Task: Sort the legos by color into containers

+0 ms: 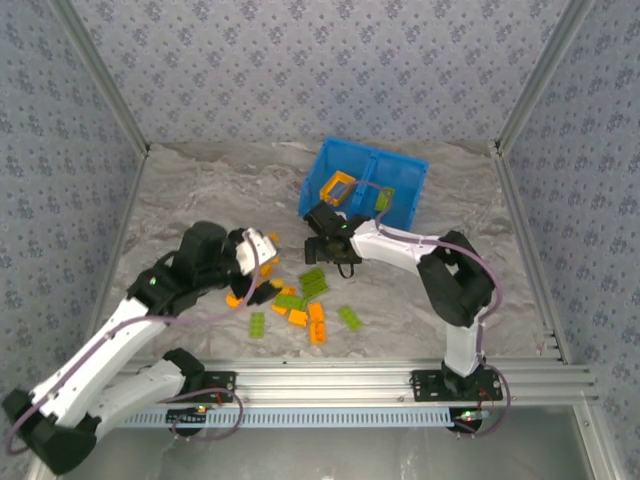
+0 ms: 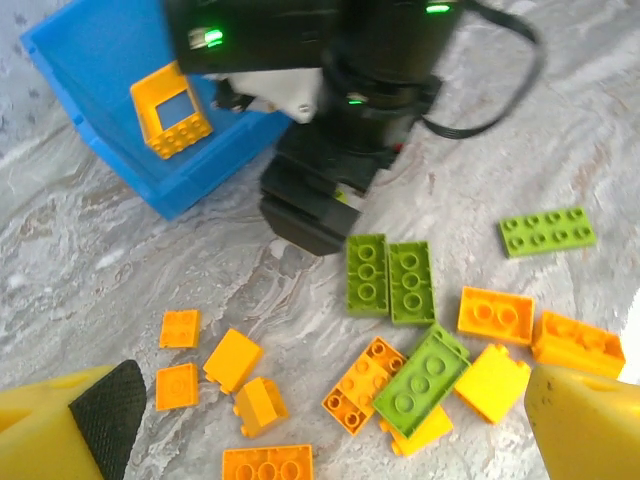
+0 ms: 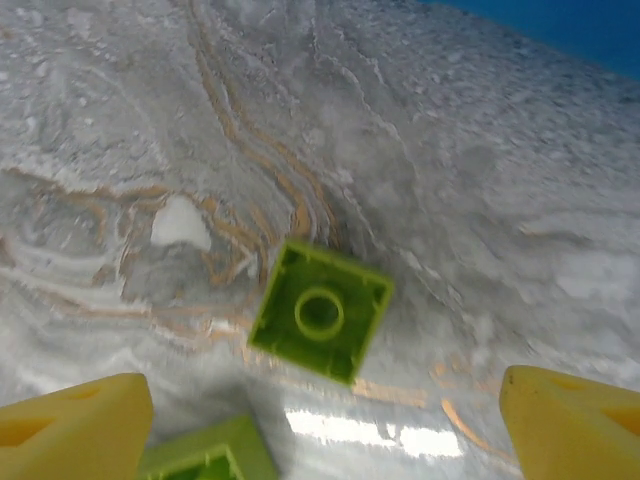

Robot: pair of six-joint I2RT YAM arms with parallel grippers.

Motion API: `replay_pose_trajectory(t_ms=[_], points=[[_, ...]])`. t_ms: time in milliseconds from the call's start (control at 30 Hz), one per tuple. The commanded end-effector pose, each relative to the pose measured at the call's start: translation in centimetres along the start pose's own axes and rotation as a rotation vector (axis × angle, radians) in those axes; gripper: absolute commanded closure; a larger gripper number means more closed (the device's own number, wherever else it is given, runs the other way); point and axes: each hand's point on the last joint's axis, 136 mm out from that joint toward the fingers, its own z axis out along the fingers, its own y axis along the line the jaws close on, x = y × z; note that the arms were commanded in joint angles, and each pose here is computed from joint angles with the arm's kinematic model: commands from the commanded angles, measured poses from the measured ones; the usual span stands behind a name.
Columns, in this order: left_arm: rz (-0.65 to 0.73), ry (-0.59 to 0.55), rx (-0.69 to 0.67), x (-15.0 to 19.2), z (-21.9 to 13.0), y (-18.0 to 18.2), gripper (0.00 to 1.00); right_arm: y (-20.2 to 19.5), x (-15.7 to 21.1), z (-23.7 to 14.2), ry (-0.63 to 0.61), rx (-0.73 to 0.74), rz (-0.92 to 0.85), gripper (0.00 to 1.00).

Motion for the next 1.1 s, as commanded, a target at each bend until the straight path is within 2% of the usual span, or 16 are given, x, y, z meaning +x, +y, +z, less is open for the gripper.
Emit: replay_pose_trajectory(t_ms=[0,133,333,500,733,900,967,1067], points=[[0.122,-0.135,0.007,-1.5,-0.8,-0.9,0.01,-0.5,-0.4,1.2,-0.001,0.071,0.054,0.16],[0.113,-0.132,0.016,-0.9,-0.6,-1.2,0.01,-0.9,0.1,2.6,0.009,0.104,0.081,0.34],[0.103,-0.099,0.034,-0.2,0.2,-1.3,0.01,-1.4,0.7,3.4,0.019,0.122,0.08,0.53],[0.1,-0.087,0.035,0.2,0.7,-1.3,0.01,-1.5,0.8,2.2,0.009,0.097,0.064,0.69],[0.094,-0.085,0.024,0.7,0.9,-1.1,0.01,-1.5,-1.0,-5.3,-0.163,0.031,0.013,0.7],[0.097,-0.125,0.028,0.1,0.3,-1.2,0.01,-5.5,-3.5,-11.1,-0.349,0.101,0.017,0.68],[0.097,-0.133,0.025,0.1,0.2,-1.2,0.01,-7.8,-5.1,-11.7,-0.378,0.158,0.015,0.67],[0.095,-0.134,0.018,0.1,0.1,-1.0,0.01,-10.8,-7.7,-11.0,-0.356,0.208,0.051,0.67]])
